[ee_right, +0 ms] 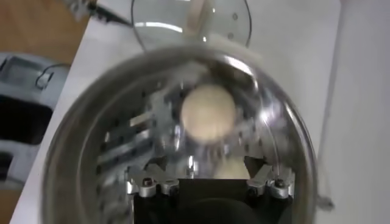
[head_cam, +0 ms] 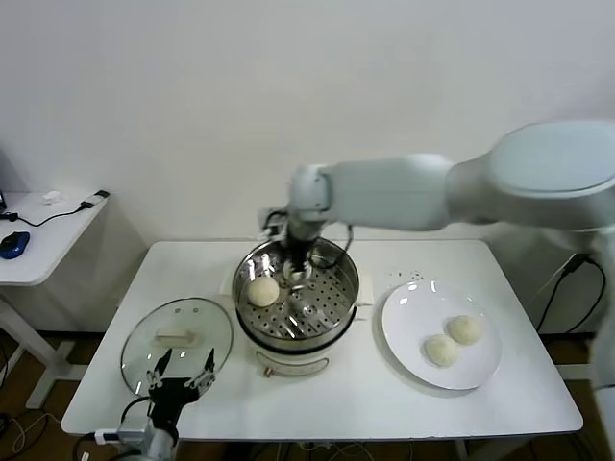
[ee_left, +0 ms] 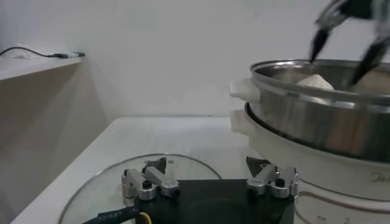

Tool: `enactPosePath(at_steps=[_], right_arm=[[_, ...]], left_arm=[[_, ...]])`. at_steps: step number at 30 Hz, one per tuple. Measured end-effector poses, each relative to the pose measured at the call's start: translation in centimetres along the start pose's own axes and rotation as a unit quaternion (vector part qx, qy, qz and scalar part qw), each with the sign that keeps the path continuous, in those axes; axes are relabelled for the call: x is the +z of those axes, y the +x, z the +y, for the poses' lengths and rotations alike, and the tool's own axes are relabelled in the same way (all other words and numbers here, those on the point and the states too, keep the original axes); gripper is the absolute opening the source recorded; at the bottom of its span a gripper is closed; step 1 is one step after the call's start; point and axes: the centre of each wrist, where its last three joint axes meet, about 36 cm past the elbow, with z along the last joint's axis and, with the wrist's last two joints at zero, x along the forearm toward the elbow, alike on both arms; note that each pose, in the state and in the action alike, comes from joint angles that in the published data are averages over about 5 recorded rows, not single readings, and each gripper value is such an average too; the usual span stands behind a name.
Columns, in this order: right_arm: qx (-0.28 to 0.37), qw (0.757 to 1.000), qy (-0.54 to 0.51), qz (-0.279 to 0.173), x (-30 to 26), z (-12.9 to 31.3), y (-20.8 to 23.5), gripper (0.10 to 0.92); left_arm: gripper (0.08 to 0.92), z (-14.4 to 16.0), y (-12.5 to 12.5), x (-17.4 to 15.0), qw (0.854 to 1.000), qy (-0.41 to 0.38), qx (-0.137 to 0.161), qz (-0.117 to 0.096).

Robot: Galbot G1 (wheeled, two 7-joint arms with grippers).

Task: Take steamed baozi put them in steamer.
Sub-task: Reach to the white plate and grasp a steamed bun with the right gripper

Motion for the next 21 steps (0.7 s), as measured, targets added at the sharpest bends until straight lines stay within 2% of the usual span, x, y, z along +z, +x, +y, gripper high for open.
enactPosePath(at_steps=[4, 9, 15, 21], right_arm=[[-0.004, 1.0, -0.017, 0.025, 6.8, 2.0, 3.1, 0.823], [-0.017, 0.997, -0.052, 0.05, 15.2, 6.1, 3.7, 0.823], [-0.037, 0.994, -0.089, 0.053, 21.8, 10.9, 0.6, 0.823], [-0.049, 0.992, -0.11, 0.048, 24.5, 14.3, -3.7, 0.823]], left_arm=[[0.823, 0.1, 0.0, -0.1, 1.0, 0.0, -0.002, -0.001], [0.823, 0.2, -0.1, -0.2, 1.0, 0.001, -0.004, -0.004], [0.823, 0.4, 0.0, -0.2, 1.0, 0.003, -0.008, -0.003], [0.823, 0.4, 0.3, -0.1, 1.0, 0.003, -0.012, 0.0]])
